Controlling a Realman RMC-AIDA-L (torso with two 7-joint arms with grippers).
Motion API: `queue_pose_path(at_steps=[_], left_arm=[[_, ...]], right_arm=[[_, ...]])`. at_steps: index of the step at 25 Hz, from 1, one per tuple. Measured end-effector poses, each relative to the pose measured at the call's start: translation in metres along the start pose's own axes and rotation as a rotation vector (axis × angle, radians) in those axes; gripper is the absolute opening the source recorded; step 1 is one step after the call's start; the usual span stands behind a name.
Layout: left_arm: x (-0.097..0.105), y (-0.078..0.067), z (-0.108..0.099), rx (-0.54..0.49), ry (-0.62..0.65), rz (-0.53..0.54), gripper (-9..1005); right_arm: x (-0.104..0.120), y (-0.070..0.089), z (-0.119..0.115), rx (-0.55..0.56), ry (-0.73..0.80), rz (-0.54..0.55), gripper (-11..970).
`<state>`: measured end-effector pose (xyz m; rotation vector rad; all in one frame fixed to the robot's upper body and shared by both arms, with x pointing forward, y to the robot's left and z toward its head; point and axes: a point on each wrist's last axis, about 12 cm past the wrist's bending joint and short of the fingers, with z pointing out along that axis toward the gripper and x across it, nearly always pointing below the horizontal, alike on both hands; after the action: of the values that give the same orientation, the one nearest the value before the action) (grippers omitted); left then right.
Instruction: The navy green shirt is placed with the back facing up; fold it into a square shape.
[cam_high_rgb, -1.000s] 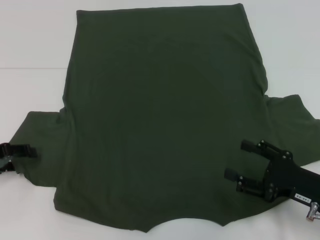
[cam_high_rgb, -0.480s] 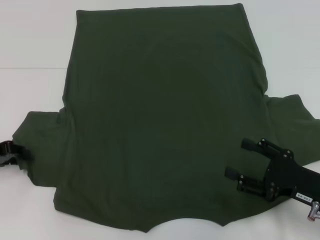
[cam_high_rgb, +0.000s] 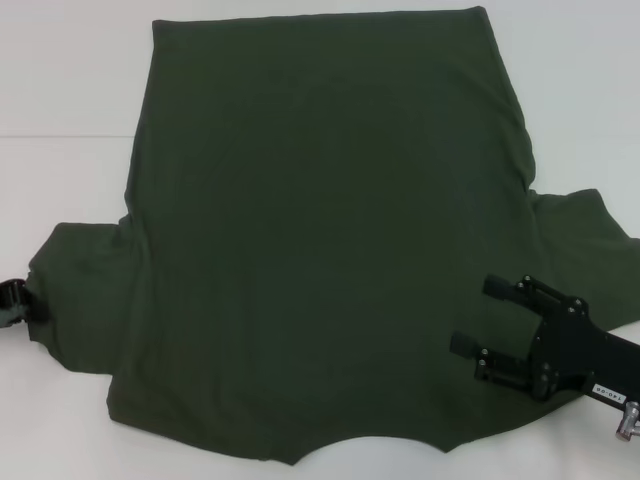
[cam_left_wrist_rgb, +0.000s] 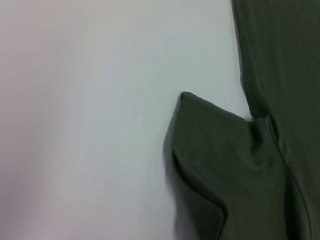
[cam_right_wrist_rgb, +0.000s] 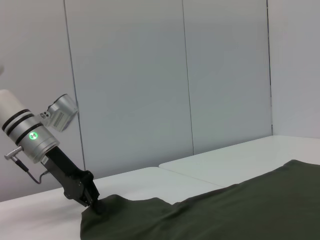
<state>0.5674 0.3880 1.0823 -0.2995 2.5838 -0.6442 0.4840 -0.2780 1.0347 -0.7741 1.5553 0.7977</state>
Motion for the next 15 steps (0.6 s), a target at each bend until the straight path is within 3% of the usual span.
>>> queue_pose_path(at_steps=[15], left_arm=[[-0.016, 0.004, -0.019, -0.041, -0.073, 0.044, 8]], right_arm=[[-0.002, -0.001, 0.002, -0.004, -0.004, -0.005, 883]])
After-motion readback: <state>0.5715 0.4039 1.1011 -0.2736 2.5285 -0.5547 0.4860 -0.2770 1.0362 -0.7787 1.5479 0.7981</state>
